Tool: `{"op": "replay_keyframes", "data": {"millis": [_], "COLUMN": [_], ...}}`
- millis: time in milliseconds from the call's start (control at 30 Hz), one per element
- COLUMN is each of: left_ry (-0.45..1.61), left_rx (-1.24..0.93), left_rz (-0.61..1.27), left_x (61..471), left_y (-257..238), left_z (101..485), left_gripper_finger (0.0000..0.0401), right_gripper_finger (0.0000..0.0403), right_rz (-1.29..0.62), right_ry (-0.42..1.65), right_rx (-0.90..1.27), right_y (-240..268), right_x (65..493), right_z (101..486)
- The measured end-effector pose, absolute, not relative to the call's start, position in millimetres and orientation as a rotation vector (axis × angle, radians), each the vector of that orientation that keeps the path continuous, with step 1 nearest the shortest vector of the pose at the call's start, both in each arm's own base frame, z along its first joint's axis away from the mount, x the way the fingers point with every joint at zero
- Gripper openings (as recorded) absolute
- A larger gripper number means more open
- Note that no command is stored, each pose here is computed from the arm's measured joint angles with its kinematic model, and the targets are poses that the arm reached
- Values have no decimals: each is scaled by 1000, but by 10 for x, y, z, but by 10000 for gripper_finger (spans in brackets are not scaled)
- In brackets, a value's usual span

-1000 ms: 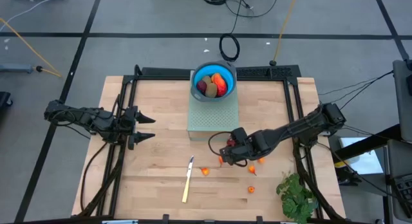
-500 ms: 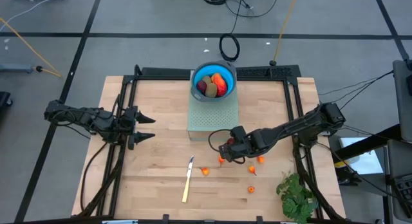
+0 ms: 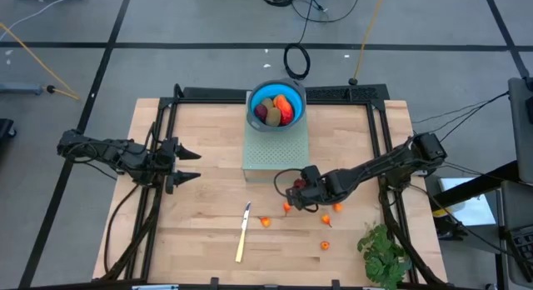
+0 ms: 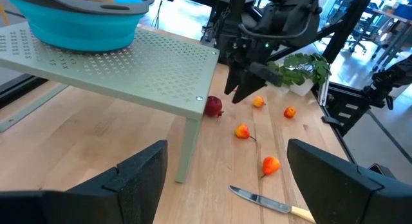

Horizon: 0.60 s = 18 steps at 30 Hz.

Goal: Pick & Place Fruit
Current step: Put the pomegranate into the blue strainer bowl on the shelf

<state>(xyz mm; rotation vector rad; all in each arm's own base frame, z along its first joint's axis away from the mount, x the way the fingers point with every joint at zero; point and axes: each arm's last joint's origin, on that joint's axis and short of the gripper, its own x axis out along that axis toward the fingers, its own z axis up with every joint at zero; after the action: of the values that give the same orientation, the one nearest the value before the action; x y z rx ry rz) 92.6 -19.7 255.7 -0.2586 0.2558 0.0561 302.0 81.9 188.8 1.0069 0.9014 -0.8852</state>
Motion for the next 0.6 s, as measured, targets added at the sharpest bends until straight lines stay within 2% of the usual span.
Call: {"op": "replay_keyframes", "data": {"millis": [600], "left_ry": [255], "left_rx": [-263], "left_rz": [56], "left_x": [926], "left_y": [-197], "left_z": [2558], "left_gripper_finger": [319], "right_gripper_finger": [263], "right_rz": [-909], "right_ry": [848], "right_rx": [1038], "right_y": [617], "right_x": [3050], "right_z": [1790]}}
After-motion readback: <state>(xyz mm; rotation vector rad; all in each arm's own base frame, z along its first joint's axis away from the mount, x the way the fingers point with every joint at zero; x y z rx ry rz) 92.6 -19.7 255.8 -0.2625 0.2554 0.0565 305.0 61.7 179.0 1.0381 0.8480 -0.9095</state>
